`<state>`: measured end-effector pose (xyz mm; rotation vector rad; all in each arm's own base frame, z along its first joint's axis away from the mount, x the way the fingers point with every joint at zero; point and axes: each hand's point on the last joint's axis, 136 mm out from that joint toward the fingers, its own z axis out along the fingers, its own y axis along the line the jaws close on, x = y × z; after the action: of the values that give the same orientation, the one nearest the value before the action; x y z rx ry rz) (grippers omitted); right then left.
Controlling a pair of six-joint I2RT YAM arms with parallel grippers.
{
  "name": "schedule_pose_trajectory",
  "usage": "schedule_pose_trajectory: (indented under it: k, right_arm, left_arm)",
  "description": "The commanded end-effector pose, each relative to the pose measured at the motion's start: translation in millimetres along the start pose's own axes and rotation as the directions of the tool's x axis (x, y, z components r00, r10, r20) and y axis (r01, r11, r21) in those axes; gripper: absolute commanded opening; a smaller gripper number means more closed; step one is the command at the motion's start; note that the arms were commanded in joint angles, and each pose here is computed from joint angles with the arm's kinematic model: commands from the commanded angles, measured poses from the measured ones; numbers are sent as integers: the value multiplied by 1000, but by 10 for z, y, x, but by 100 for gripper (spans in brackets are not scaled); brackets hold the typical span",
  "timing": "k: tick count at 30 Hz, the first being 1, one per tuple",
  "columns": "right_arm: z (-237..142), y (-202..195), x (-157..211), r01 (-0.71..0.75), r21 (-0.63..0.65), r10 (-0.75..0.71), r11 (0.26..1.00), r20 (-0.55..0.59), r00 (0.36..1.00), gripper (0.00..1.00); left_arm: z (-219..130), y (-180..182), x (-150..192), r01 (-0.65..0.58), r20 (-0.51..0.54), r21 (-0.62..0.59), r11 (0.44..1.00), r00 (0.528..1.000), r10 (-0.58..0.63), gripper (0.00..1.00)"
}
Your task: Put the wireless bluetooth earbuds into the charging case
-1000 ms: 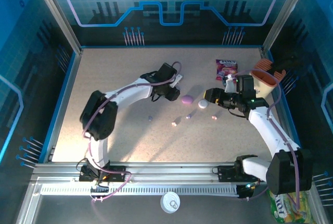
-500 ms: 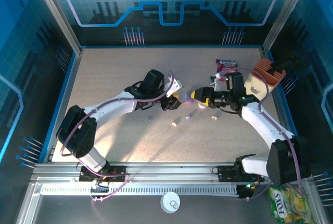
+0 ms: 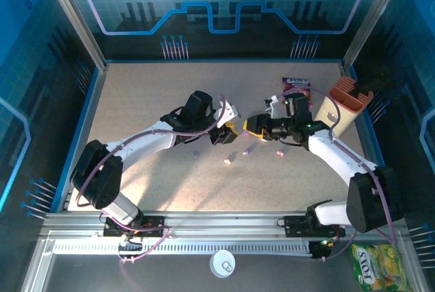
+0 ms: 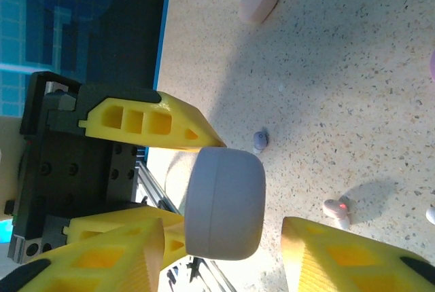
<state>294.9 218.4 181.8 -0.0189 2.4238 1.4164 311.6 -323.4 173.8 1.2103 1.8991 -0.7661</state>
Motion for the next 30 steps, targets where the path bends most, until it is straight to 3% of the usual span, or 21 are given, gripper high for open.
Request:
schedule_pose_trajectory:
  k: [1,7,11,15,18,20,24,30]
  right_arm:
    - [29,108,-30,29,-29,-29,999,-12,1000,41]
    - [46,102,-38,26,-33,-27,999,-13,1000,28]
    - [35,127,-45,33,-39,-33,999,-8,999,24]
    - [-12,198,-92,52,-57,-51,997,25,998,21]
    - [-95,292,-181,53,-108,-44,993,80,996,20]
    - [-158,373,-208,43,-150,-29,988,96,995,20]
    - [-312,511,-215,15,-201,8,979,113,994,20]
    - [-626,713,-132,-29,-278,77,960,164,983,19]
  left_arm:
    - [-84,-130,-145,-64,62,35,997,996,62,41]
    - [-76,-154,-125,-72,71,47,996,995,69,41]
    - [-78,-145,-118,-71,74,40,997,995,68,42]
    - [-101,-133,-155,-98,110,15,995,989,96,61]
    - [-136,-144,-217,-122,178,-5,992,977,121,79]
    - [-195,-130,-322,-95,248,-25,995,964,98,85]
    - [-351,-141,-583,-9,426,-21,1000,904,17,83]
    - [-454,-286,-732,-19,527,35,999,850,-2,83]
